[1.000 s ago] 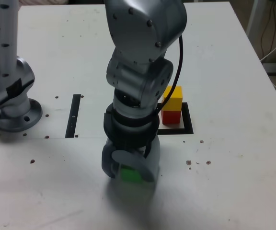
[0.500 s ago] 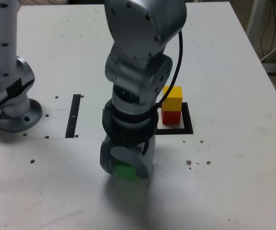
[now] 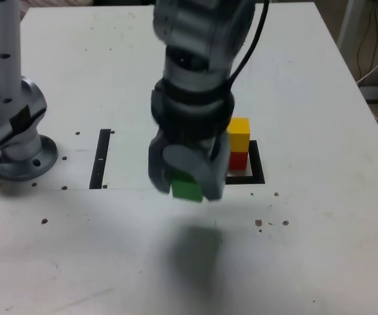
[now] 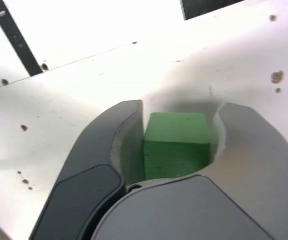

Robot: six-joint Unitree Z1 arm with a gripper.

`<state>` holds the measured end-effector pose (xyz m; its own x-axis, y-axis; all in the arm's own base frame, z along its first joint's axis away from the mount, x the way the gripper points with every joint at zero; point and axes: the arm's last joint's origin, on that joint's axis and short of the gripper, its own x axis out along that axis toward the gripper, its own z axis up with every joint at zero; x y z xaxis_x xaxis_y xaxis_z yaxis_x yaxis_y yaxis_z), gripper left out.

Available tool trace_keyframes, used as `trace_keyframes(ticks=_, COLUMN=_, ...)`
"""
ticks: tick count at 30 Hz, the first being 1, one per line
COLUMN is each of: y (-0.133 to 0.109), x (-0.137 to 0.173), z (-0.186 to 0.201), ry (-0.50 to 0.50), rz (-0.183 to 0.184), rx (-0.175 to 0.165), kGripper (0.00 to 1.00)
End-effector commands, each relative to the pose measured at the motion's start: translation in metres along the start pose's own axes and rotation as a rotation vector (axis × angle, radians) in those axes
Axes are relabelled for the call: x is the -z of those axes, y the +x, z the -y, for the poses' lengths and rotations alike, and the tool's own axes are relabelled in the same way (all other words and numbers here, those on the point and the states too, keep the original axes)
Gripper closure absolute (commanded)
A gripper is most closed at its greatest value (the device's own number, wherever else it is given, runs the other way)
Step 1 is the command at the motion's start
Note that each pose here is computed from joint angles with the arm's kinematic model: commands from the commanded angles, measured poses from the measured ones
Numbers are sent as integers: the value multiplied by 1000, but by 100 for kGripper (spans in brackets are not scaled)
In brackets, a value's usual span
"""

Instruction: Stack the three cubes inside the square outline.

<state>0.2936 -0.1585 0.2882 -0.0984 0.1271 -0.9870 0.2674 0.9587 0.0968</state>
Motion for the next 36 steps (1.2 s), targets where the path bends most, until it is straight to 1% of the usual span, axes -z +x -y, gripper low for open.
trace_keyframes(ticks=1, y=-9, x=-3, z=-18, ry=-17, rz=22, rx=20, kGripper=89)
trace_keyframes(ticks=6, y=-16, x=-5, z=-55, ry=-56, rz=45, rx=37, kGripper=89)
trace_keyframes(ticks=13, y=-24, x=-5, z=-110, ry=-119, rz=47, rx=27, kGripper=89)
trace_keyframes(ticks=19, y=-29, x=-8, z=-140, ry=-166, rz=70, rx=23, kGripper=89)
trace_keyframes(ticks=21, y=-28, x=-10, z=-147, ry=-177, rz=71, rx=24, kGripper=89)
trace_keyframes(ticks=25, y=-22, x=-16, z=-153, ry=-189, rz=58, rx=27, kGripper=89)
trace_keyframes(ticks=32, y=-15, x=-20, z=-153, ry=-189, rz=37, rx=29, kGripper=89)
trace_keyframes(ticks=36, y=-14, x=-22, z=-151, ry=-189, rz=33, rx=22, kGripper=89)
